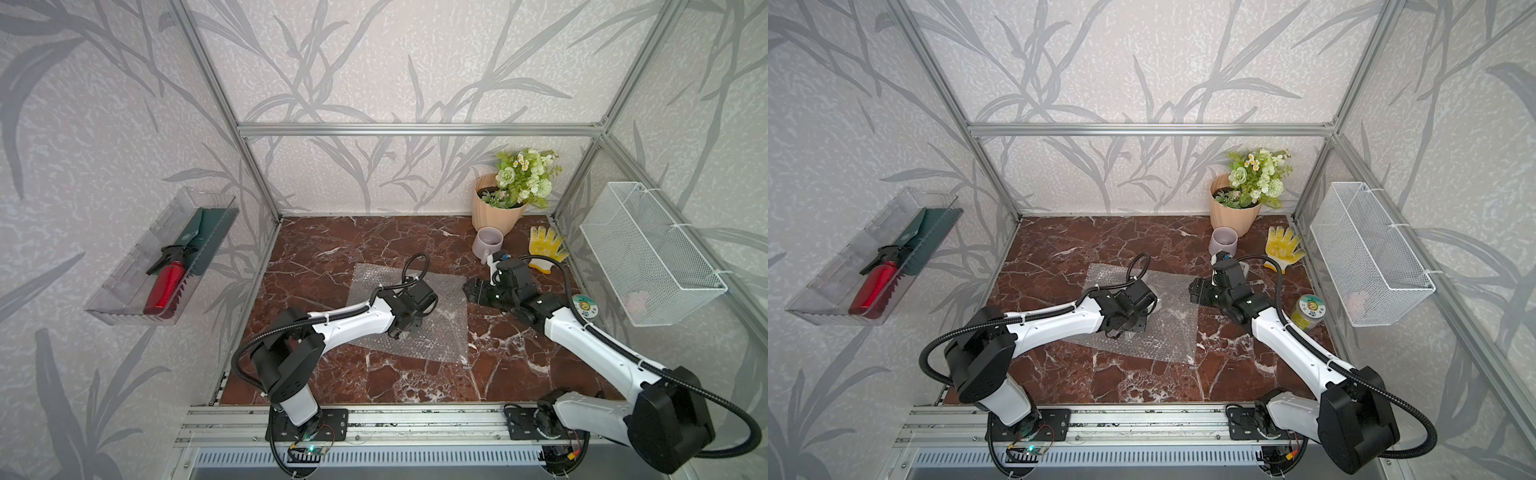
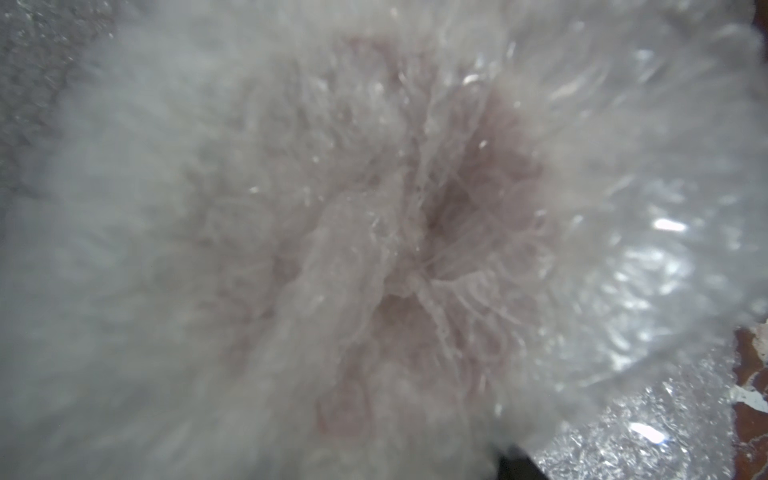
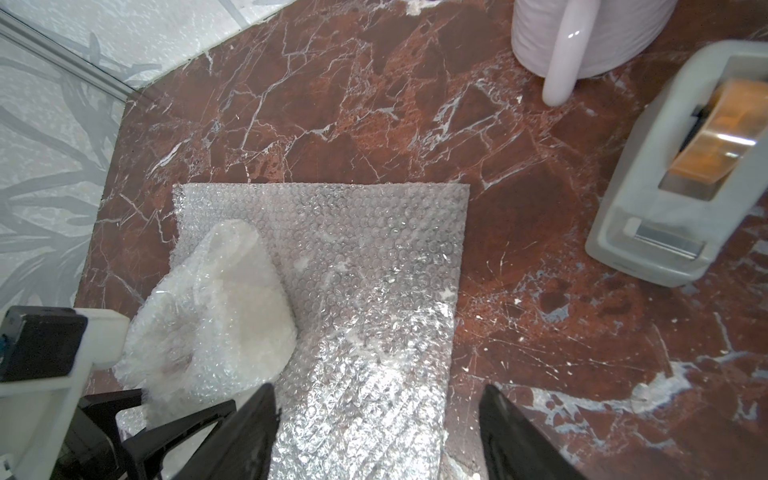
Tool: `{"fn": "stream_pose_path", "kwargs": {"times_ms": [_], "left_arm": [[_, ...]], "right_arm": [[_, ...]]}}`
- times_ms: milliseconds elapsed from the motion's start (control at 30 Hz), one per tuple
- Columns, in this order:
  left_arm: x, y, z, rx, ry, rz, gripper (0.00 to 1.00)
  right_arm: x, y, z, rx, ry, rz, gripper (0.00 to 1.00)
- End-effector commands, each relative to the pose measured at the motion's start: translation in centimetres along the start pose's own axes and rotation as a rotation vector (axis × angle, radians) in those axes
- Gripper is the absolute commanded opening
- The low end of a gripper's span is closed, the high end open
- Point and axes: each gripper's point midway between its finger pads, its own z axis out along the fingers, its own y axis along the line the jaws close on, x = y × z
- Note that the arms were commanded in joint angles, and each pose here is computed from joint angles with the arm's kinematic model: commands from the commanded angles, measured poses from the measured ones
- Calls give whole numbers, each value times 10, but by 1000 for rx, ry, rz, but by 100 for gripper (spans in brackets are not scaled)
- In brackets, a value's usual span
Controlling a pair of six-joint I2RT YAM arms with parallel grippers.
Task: Wrap mugs in bubble wrap
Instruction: Pick up the bubble wrap from the bubble wrap.
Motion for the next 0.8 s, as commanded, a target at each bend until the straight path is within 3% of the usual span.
{"fn": "stream_pose_path", "kwargs": {"times_ms": [0, 200, 333, 567, 767], "left_arm": [[-7, 6, -4, -47, -21, 9, 47], [-12, 3, -7, -43, -34, 2, 27], [-18, 5, -15, -50, -54, 5, 1], [-43, 5, -46, -42, -140, 27, 0], [-87, 12, -85, -72, -278, 48, 0]], "right_arm": [[-1, 3, -2, -24, -8, -2, 74], [-1, 5, -2, -29, 0, -17, 74], [-1, 5, -1, -32, 2, -21, 74], [0, 3, -2, -28, 3, -22, 74], [-1, 1, -3, -24, -2, -21, 74]]}}
